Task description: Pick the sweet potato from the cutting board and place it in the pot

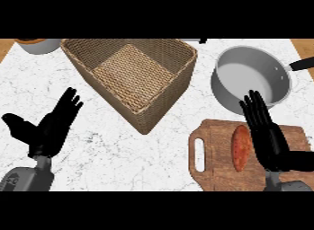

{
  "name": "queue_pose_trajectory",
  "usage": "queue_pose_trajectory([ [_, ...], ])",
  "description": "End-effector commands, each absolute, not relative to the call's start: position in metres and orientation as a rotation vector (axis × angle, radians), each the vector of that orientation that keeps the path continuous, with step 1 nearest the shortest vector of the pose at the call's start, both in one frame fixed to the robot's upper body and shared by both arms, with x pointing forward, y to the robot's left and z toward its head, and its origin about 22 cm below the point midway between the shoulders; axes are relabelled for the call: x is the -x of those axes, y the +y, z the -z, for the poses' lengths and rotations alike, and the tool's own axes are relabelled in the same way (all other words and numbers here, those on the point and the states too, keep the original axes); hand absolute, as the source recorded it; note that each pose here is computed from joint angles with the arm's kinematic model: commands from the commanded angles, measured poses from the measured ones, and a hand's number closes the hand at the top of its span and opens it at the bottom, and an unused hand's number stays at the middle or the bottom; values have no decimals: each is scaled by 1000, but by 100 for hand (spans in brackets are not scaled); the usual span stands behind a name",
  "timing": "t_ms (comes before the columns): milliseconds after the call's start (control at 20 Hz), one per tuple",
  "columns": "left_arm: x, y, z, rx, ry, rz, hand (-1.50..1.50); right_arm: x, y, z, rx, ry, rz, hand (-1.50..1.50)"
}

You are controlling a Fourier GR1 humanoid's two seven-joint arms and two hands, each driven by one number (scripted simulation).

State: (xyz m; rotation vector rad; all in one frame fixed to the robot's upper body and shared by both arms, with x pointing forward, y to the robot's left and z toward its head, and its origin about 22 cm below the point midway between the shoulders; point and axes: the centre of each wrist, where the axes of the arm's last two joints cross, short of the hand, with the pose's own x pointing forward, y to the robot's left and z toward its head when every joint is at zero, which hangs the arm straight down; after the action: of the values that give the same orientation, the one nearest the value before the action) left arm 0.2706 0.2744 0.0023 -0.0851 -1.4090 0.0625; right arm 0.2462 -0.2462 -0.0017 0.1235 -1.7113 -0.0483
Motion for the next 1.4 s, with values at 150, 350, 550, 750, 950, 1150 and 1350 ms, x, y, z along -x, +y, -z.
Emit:
queue_pose_trajectory([
  [150,-293,279,-57,-27,-1674,-44,0,-287,-307,-74,-446,-1847,-288,150],
  [350,-299,284,-69,-66,-1752,-16,0,-292,-383,-127,115,-1859,-661,150],
  [550,-300,275,-84,-79,-1788,-44,0,-279,-432,-103,-94,-1963,-718,-150],
  [750,-302,267,-66,-67,-1770,-39,0,-275,-456,-93,-147,-2067,-842,-150],
  [950,-304,272,-75,-94,-1765,-48,0,-280,-466,-113,-39,-1972,-1069,-150],
  [1150,-305,272,-89,-85,-1773,-15,0,-287,-455,-120,30,-1809,-1284,-150],
  [1350,-300,266,-68,-99,-1762,-38,0,-294,-431,-114,42,-1739,-1436,-150],
])
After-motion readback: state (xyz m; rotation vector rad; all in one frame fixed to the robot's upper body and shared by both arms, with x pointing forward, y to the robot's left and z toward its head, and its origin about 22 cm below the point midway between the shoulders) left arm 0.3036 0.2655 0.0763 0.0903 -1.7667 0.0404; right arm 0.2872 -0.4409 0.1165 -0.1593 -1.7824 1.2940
